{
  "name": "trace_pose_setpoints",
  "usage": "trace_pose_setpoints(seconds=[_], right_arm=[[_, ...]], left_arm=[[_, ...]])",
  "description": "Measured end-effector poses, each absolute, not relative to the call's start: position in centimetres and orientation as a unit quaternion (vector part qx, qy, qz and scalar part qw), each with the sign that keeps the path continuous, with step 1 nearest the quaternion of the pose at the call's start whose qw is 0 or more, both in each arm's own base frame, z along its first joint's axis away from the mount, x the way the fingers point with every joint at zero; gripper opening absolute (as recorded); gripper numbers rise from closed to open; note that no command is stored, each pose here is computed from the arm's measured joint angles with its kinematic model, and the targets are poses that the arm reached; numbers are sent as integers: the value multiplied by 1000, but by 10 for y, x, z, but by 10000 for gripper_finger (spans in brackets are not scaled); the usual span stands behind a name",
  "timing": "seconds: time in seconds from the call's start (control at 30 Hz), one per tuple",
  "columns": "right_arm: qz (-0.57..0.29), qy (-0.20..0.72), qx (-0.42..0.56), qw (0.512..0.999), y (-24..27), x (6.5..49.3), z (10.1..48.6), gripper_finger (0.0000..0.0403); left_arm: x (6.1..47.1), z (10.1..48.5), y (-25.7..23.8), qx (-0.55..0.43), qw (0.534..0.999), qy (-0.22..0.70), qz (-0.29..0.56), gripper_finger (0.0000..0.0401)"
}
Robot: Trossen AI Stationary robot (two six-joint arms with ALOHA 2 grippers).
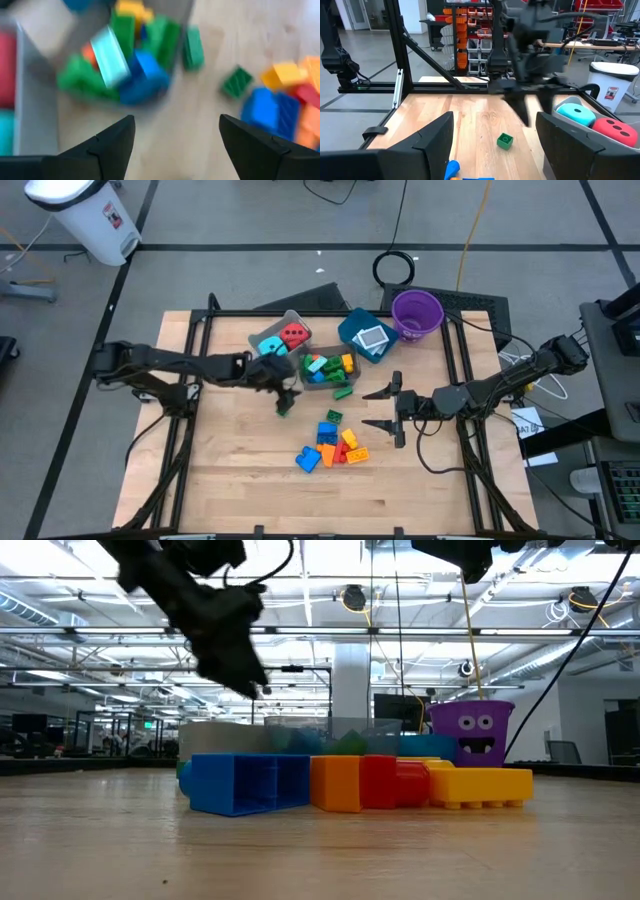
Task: Pick & Place Toys
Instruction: Put the green block into the black bin
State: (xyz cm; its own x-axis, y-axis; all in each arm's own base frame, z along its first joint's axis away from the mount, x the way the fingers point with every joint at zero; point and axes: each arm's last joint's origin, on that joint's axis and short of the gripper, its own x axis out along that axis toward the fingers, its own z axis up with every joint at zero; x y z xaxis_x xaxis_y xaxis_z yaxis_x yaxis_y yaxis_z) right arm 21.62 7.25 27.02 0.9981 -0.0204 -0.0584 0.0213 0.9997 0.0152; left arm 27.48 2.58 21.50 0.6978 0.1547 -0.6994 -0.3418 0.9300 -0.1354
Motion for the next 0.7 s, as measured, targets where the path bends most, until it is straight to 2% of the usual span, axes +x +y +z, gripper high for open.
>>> trace_pose_setpoints(seconds=[0.27, 0.43, 0.7], right_arm=[[-11, 24, 15, 1000, 73, 216, 271, 254], [-10, 21, 18, 1000, 73, 216, 272, 254], [-11, 21, 17, 1000, 73, 216, 272, 254]], left_arm=[[249, 196, -17, -220, 824, 489, 184, 280], [251, 179, -27, -223, 810, 489, 234, 280], [266, 155, -29, -219, 804, 493, 248, 283]])
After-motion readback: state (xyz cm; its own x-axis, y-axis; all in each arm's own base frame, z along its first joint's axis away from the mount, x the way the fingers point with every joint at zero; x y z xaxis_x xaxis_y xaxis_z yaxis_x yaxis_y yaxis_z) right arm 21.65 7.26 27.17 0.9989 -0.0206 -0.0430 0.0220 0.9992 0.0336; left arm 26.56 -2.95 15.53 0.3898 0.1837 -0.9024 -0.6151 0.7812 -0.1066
